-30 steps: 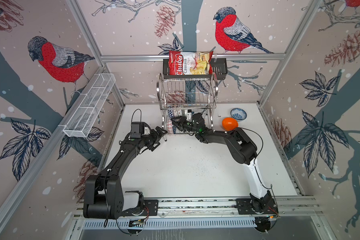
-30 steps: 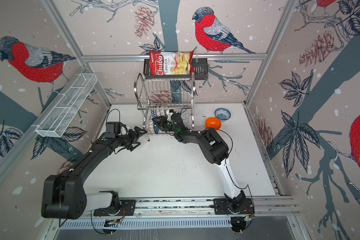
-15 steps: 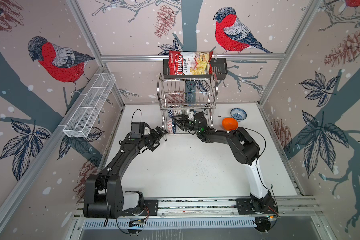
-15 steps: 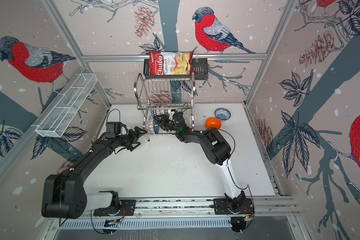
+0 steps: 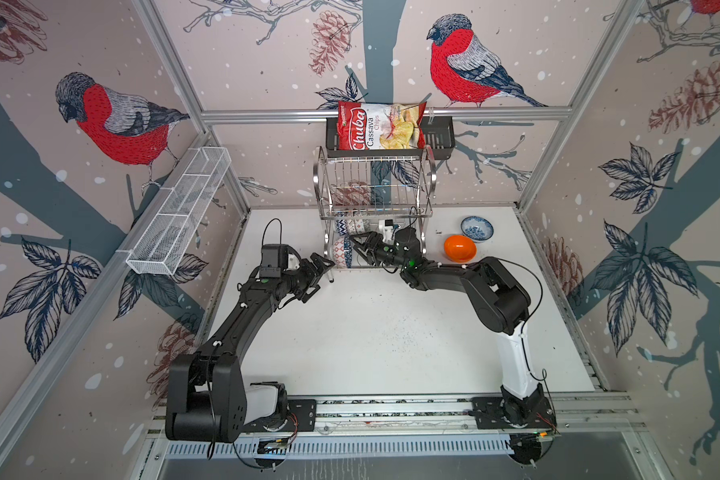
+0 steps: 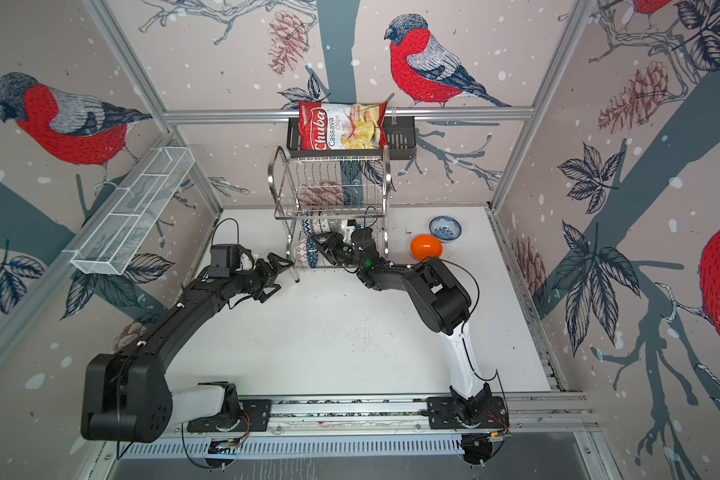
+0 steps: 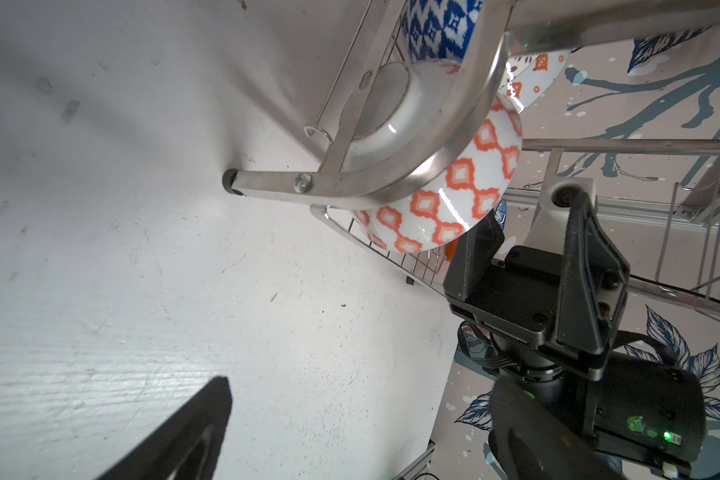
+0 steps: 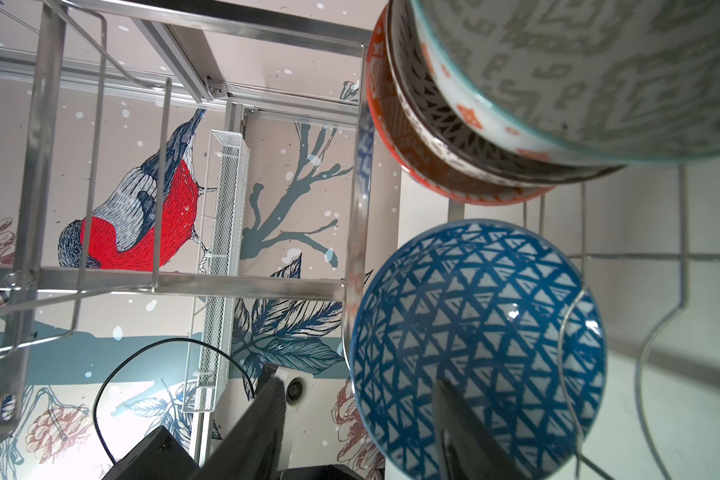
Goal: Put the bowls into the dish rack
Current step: 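Open the right gripper and release the blue-triangle bowl in the rack, then swing the right gripper away from the rack toward the orange bowl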
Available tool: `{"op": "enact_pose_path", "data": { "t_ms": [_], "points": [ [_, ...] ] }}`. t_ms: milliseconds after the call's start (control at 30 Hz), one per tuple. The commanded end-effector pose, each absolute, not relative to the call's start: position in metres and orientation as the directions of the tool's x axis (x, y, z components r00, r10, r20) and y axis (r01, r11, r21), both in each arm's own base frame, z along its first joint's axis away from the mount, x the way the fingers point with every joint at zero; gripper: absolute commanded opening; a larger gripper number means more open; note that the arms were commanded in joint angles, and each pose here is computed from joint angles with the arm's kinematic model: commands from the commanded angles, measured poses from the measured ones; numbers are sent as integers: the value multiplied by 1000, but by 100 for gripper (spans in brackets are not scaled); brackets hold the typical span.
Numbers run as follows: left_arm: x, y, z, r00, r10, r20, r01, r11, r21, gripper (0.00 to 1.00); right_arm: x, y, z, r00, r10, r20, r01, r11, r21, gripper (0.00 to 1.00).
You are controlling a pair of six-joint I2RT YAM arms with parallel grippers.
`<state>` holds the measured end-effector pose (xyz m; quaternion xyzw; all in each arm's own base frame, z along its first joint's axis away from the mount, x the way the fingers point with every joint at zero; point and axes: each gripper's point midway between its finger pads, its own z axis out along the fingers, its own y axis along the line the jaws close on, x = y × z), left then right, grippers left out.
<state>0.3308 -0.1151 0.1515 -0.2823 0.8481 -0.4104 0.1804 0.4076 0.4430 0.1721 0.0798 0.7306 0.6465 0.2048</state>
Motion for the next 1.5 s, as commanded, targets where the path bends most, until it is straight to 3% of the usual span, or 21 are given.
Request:
{"op": "enact_pose_path", "data": {
  "t_ms": [0, 533, 700, 767, 967, 1233, 1467],
  "points": [
    [335, -115, 162, -759, -643, -100, -298, 480, -825, 97, 403, 440, 193, -893, 382, -238, -211, 111, 971, 61],
    [311, -150, 166, -763, -640, -86, -280, 448, -849, 97, 371, 418, 205, -889, 351, -294, -258, 147, 955, 89],
    [304, -166, 172, -774, -626, -96, -245, 436, -866, 97, 359, 406, 203, -883, 342, -320, -265, 200, 943, 100],
    [301, -174, 172, -783, -614, -99, -231, 435, -870, 97, 354, 399, 201, -880, 343, -328, -263, 223, 939, 100],
    [298, -195, 176, -805, -580, -125, -174, 432, -885, 97, 338, 376, 202, -853, 317, -415, -304, 346, 888, 100],
    [299, -218, 180, -841, -522, -143, -106, 417, -903, 97, 328, 323, 199, -805, 270, -528, -295, 589, 752, 100],
    [299, -244, 184, -873, -453, -180, -33, 423, -905, 97, 331, 241, 189, -765, 333, -551, -128, 760, 637, 100]
  ]
}}
